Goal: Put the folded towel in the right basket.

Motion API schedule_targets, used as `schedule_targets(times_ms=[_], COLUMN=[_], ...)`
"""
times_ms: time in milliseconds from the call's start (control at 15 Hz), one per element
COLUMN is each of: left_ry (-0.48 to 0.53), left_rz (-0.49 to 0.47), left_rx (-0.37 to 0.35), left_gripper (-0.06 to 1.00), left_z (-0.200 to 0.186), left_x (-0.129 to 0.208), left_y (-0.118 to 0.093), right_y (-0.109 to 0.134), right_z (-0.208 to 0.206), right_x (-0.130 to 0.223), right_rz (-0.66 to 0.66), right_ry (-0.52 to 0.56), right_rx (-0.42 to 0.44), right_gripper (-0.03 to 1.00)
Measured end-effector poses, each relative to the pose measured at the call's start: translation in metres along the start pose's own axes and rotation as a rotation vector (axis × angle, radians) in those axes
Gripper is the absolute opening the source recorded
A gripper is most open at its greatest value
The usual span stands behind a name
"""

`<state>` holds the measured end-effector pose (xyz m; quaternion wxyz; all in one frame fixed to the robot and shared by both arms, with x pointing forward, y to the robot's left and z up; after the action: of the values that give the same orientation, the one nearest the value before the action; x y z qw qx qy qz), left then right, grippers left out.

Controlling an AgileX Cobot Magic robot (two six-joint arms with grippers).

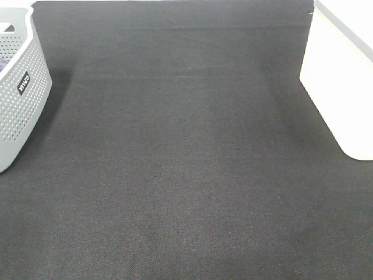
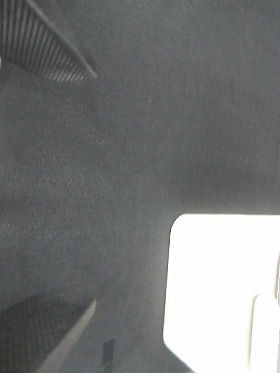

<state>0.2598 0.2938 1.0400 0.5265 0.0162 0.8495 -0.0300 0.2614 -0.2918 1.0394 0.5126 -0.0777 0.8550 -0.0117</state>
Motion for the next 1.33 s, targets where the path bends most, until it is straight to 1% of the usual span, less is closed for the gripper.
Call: schedule_targets(times_ms=[200,1333], left_ry=[0.000,0.000], left_rz=[0.000,0.000], left_rx=[0.000,0.000], left_gripper=[0.88,0.88], left_z=[0.0000,0.0000], left_x=[0.0000,0.0000], left_y=[0.0000,0.0000], right_y=[0.0005,0.0006], right_z=[-0.0024,-0.0024], right_x=[0.0011,0.0010], right_rz=[0.000,0.000], right_ry=[-0.021,-0.022], right_rx=[0.001,0.001], right_gripper=[0.90,0.90])
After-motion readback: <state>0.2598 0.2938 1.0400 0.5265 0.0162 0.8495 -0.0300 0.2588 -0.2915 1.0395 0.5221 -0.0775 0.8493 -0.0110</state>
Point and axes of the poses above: a point on each arm's last joint axis where the gripper is mounted, z pointing out along that axis toward the gripper, y along the wrist's bending axis when the last joint is at zero, x = y × z, the point moved 3 cm from there along z, pointing out along that axis toward the gripper, and after that the axes turned 5 degrees about -z, right-handed, at the moved point
